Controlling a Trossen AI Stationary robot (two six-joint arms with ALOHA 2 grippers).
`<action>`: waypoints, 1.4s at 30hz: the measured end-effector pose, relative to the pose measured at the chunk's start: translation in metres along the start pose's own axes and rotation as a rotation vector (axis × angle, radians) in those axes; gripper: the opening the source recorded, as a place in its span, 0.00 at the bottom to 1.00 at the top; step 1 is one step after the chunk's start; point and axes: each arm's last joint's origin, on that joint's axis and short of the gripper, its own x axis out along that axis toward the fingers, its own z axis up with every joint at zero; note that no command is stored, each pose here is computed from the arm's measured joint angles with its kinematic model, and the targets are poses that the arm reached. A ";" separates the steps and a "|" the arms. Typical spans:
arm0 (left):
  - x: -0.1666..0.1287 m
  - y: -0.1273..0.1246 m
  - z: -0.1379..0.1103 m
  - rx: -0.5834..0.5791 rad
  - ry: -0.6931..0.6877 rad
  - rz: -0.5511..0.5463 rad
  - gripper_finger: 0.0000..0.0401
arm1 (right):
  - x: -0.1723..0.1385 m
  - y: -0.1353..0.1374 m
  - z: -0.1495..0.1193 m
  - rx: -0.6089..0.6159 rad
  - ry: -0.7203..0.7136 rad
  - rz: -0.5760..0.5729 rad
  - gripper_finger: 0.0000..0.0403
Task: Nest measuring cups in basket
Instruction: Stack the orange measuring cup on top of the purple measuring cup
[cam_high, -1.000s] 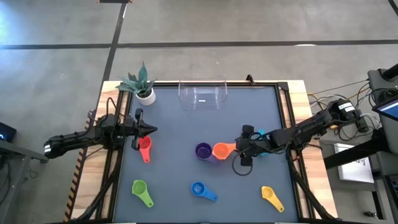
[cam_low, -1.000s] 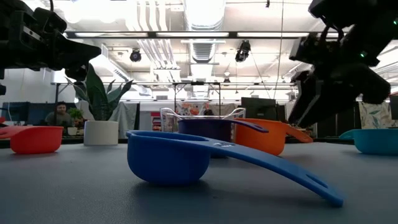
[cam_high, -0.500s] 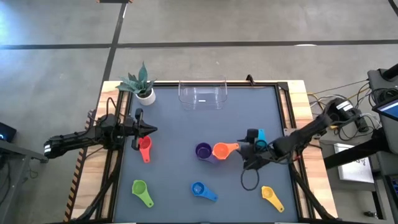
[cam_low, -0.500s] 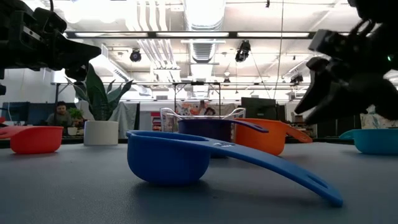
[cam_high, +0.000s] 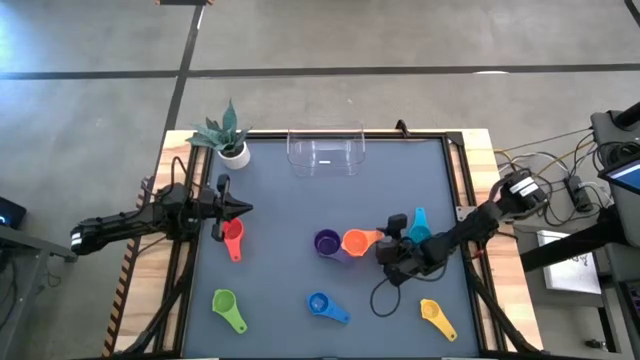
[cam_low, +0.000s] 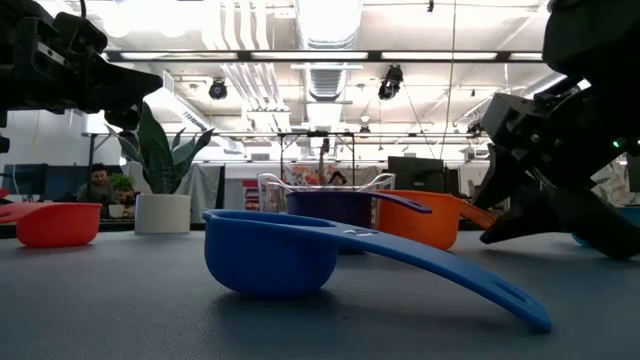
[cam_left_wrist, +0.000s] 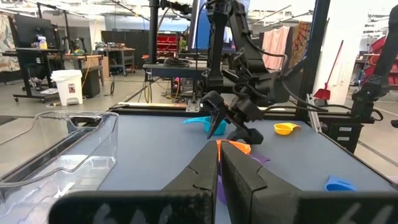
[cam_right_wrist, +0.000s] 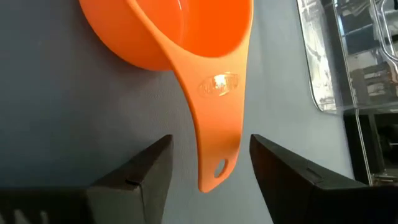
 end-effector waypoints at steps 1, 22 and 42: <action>0.000 0.000 0.000 0.000 -0.001 0.000 0.00 | 0.000 0.000 0.001 0.003 -0.002 0.000 0.45; 0.000 0.000 0.000 0.000 -0.001 0.000 0.00 | -0.034 -0.035 0.018 0.155 -0.119 -0.046 0.02; 0.000 0.000 0.000 0.000 0.000 0.000 0.00 | -0.044 -0.039 0.069 0.081 -0.265 -0.167 0.02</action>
